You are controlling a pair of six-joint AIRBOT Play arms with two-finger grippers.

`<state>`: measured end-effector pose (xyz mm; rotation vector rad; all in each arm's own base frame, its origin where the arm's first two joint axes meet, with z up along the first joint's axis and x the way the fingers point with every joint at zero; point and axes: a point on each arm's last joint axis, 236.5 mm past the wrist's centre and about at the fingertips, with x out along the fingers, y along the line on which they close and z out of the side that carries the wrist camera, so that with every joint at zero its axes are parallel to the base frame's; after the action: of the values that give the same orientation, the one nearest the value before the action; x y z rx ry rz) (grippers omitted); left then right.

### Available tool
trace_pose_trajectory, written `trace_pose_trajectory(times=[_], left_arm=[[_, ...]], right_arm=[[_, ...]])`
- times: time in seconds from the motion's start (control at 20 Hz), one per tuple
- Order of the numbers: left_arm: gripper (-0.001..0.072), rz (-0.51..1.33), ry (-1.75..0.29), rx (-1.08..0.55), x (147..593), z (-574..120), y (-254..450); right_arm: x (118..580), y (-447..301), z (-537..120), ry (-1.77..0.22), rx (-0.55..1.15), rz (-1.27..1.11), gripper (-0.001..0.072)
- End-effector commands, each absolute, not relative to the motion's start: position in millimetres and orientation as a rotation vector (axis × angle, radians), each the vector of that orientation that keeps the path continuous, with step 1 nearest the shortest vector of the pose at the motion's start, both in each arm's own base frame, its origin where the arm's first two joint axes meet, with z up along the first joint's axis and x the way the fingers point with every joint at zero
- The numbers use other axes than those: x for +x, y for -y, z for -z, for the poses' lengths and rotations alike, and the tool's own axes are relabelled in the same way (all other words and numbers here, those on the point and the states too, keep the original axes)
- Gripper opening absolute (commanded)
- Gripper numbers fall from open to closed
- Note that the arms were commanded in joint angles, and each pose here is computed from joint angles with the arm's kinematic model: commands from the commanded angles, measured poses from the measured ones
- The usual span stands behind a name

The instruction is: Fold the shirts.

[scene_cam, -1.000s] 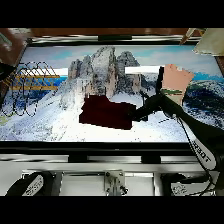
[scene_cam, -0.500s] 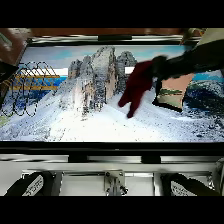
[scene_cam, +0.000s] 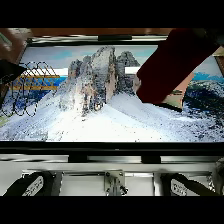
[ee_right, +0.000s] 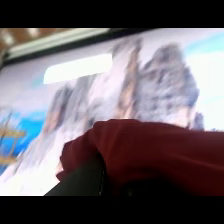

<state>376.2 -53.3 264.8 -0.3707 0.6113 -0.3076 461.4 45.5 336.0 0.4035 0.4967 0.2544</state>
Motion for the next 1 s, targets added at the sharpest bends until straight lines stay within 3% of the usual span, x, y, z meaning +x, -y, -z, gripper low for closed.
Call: trace_pose_trajectory(times=[0.0,0.2,0.5,0.65,0.8,0.95], left_arm=[[0.0034,0.310,-0.615,-0.370,376.6,-263.7,54.4],[0.0034,0.311,-0.616,-0.370,376.5,-263.5,54.5],[0.0035,0.337,-0.689,-0.363,364.4,-251.4,61.0],[0.0034,0.346,-0.713,-0.361,360.2,-247.5,63.0],[0.0035,0.346,-0.713,-0.361,360.2,-247.5,63.1],[0.0034,0.346,-0.713,-0.361,360.2,-247.5,63.1]], right_arm=[[526.4,7.8,-333.6,-0.327,0.357,-0.089,0.0070],[593.7,43.5,-337.1,-0.082,0.391,-0.008,0.0069],[651.6,92.5,-311.3,0.164,0.341,0.111,0.0070],[676.9,97.8,-242.7,0.042,0.347,0.129,0.0070],[677.9,89.7,-184.8,-0.182,0.205,0.116,0.0070],[668.3,91.9,-199.9,-0.190,0.175,0.119,0.0070]])
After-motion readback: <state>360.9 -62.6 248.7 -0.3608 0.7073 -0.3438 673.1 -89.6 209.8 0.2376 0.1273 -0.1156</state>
